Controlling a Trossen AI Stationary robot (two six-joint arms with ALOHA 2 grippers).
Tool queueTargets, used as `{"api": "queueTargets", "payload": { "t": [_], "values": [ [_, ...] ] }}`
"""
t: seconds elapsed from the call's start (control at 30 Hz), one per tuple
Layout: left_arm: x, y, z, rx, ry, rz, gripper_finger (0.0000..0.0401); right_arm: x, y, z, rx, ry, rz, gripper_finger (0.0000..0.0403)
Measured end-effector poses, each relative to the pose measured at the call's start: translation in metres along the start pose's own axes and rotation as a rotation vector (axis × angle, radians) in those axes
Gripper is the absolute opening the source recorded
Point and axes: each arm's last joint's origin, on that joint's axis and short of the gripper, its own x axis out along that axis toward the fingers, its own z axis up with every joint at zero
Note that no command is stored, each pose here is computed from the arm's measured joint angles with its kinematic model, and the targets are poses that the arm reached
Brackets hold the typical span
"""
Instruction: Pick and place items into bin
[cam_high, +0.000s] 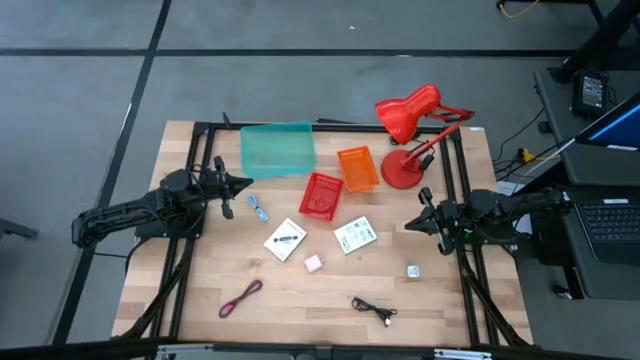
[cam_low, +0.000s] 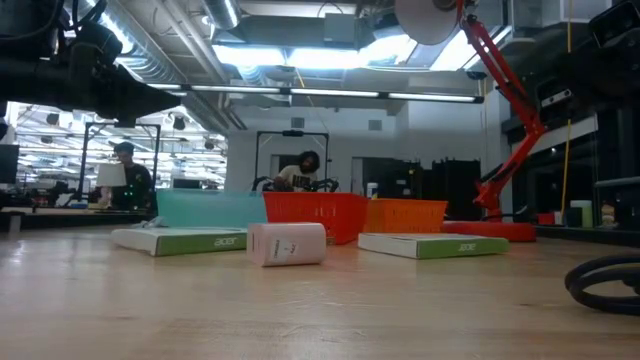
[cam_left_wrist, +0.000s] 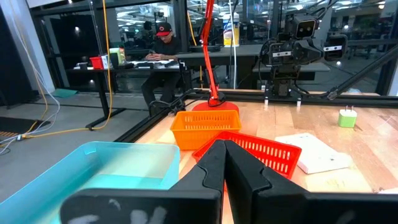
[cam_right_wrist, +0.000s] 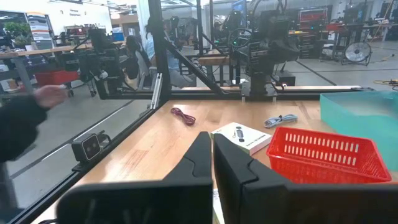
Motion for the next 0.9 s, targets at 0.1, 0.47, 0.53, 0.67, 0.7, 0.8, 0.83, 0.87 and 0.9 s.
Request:
{"api": "queueTargets", "payload": {
  "t": [0.1,0.47,0.53,0.67,0.7,0.8,0.83,0.87,0.9],
  "values": [
    [0.0000,0.0000,0.0000,0.000,0.000,0.000,0.0004,0.0000,0.0000,-0.0001,0.000,0.000,0.000,0.0000],
    [0.0000,0.0000,0.0000,0.000,0.000,0.000,0.0004,0.0000,0.0000,-0.0001,0.000,0.001,0.000,0.0000],
    [0.0000,0.0000,0.0000,0.000,0.000,0.000,0.0004,0.0000,0.0000,-0.0001,0.000,0.001,0.000,0.0000],
    [0.0000,0.0000,0.0000,0.000,0.000,0.000,0.0004,0.0000,0.0000,-0.0001,0.000,0.000,-0.001,0.0000],
    [0.0000,0.0000,0.0001,0.000,-0.001,0.000,0.0004,0.0000,0.0000,-0.0001,-0.001,0.001,-0.001,0.0000],
    [0.0000,0.0000,0.0001,0.000,0.000,0.000,0.0004,0.0000,-0.0010,0.0000,0.004,-0.003,-0.034,0.0000],
    [0.0000,0.0000,0.0000,0.000,0.000,0.000,0.0004,0.0000,-0.0011,0.0002,0.004,-0.005,-0.039,0.0000],
    [0.0000,0.0000,0.0001,0.000,-0.001,0.000,0.0004,0.0000,-0.0011,0.0003,0.004,-0.006,-0.040,0.0000],
    [0.0000,0.0000,-0.0001,0.001,0.000,0.000,0.0004,0.0000,-0.0011,0.0003,0.002,-0.005,-0.040,0.0000]
  ]
}}
